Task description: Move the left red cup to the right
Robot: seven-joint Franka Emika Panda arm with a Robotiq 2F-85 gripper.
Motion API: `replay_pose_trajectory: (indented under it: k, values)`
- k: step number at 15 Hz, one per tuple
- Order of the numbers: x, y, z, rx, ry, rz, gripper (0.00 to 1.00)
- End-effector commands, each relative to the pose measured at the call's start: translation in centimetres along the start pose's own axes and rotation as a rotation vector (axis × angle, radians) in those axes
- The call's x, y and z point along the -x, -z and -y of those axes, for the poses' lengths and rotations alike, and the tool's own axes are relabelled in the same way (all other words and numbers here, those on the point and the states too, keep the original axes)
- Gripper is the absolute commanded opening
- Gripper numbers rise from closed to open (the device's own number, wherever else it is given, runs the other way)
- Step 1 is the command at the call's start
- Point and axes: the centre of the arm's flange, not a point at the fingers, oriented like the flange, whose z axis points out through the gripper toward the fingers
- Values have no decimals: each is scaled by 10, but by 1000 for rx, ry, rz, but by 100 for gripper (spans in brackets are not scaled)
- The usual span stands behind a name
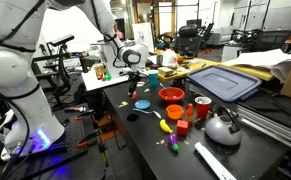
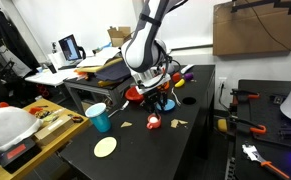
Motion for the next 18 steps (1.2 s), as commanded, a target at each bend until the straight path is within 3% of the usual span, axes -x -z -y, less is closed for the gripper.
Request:
replay_pose_trajectory:
  k: [1, 5, 6, 18]
  values:
    - [12, 17, -10, 25, -32, -35, 69]
    - [21, 35, -15, 18, -65, -64, 97]
    - [24, 41, -16, 12, -74, -70, 100]
    - [49, 103, -37, 1, 14, -190, 100]
